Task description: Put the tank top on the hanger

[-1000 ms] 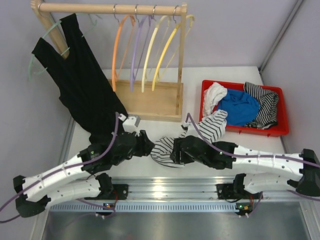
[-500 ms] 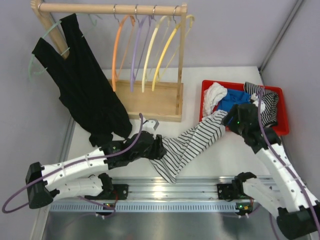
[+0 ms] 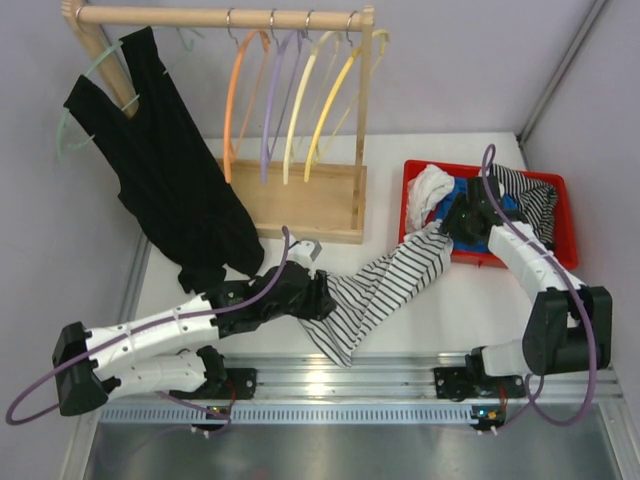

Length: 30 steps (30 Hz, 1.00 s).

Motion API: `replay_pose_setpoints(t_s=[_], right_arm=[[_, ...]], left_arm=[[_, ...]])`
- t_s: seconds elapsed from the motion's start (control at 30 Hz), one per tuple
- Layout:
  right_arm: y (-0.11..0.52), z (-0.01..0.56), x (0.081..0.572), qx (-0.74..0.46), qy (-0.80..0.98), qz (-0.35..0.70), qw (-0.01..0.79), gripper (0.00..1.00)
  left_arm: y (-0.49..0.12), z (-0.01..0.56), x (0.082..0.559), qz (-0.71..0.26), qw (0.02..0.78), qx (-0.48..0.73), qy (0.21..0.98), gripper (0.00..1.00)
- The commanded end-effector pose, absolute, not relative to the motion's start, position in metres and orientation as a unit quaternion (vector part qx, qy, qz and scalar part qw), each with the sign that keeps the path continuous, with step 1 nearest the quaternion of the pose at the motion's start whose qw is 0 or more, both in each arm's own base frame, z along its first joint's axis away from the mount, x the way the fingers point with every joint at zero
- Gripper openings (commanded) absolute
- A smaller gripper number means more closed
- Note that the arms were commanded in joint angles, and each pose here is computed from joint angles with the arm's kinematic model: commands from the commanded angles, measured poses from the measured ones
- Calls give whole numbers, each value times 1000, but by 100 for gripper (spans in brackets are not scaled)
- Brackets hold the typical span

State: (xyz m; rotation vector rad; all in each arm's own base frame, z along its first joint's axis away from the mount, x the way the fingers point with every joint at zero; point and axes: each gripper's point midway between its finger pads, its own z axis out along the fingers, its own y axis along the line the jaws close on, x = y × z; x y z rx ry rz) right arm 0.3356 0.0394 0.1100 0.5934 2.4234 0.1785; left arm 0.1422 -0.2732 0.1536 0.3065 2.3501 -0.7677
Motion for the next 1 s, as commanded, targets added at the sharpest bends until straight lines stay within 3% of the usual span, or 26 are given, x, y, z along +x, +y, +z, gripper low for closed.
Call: replay_pose_setpoints(t_s=[0.0,0.03,0.2,0.27,0.5,0.63,0.97], right_arm=[[38,132,368,214,902,83,365,47],[38,132,370,213,902,85,366,37],[42,136,375,202,900,95,375,14],[45,140,375,192,900,103,377,0],[92,199,345,139,883,145,425,0],[169,208,298,88,881,195,423,0],[305,142,177,4,894,263,362,0]], left_arm=[[-279,172,145,-317,340,114,878,50],[-279,173,145,-318,340,115,878,49],[-280,169,146,-313,338,114,880,49],[-281,169,147,-312,338,115,880,49],[-275,174,152,-305,354,99,879,49],[-253,175,160,-276,373,45,885,49],[-183,154,161,-237,407,-101,876,51]])
